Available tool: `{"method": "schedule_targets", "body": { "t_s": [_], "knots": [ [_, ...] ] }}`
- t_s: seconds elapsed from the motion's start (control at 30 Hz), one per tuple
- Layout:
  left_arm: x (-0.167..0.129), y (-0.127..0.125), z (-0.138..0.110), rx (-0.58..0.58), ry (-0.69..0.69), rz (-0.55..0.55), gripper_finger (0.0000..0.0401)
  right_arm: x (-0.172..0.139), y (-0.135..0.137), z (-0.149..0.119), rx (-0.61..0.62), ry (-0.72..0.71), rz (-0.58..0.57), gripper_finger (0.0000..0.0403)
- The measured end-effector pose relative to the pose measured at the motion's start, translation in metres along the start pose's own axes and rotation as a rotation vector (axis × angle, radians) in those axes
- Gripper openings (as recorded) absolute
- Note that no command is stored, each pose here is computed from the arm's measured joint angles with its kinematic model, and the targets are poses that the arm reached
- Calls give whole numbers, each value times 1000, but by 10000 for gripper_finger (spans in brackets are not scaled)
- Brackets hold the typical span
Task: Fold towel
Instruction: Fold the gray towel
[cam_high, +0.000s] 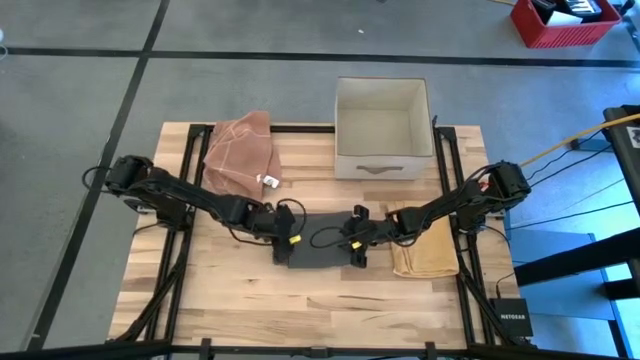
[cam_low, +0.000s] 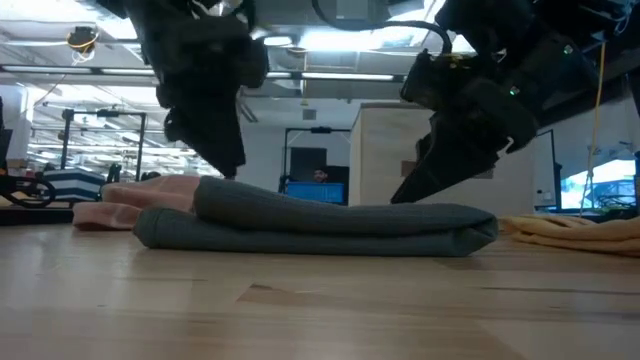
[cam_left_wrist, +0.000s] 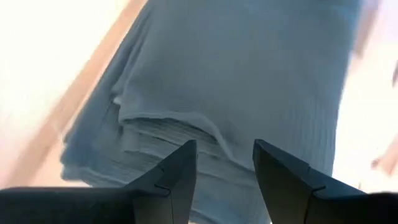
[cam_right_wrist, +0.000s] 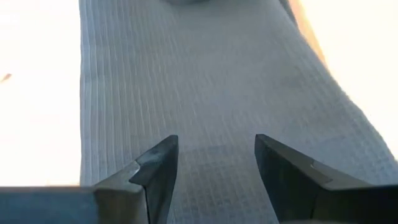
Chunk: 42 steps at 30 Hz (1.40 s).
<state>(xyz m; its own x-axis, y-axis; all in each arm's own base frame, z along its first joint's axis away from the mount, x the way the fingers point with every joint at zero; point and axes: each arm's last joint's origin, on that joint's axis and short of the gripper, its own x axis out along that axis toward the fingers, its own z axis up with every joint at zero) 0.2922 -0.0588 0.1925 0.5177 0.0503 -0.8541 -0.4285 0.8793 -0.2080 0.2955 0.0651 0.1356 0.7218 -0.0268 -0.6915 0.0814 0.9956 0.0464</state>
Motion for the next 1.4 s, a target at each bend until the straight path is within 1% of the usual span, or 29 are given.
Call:
{"method": "schedule_targets", "body": {
  "t_s": [0.17,0.23,0.4,0.53,0.67,0.73,0.93,1.13,1.27,1.4],
  "knots": [
    [7,-3,-8,-272,48,24,150,1,1,3,7,-32,-3,216],
    [10,-6,-10,-346,51,21,150,3,1,2,6,-37,-12,216],
    [21,-7,-13,-460,51,49,150,13,1,-2,-10,-43,-13,216],
    [35,-5,-17,-520,74,93,150,21,2,-9,-18,-5,-9,216],
    [39,-4,-18,-556,79,107,150,23,2,-11,-20,3,-5,216],
    [40,-5,-17,-558,67,94,150,23,2,-10,-19,-2,-3,216],
    [40,-9,-12,-510,27,51,150,23,2,-9,-14,-22,3,216],
    [40,-9,-11,-488,13,47,150,23,2,-8,-14,-23,3,216],
    [49,-9,-14,-490,25,67,150,23,2,-8,-14,-23,3,216],
    [56,-11,-13,-478,2,46,147,23,2,-8,-13,-23,3,216]
  ]
}}
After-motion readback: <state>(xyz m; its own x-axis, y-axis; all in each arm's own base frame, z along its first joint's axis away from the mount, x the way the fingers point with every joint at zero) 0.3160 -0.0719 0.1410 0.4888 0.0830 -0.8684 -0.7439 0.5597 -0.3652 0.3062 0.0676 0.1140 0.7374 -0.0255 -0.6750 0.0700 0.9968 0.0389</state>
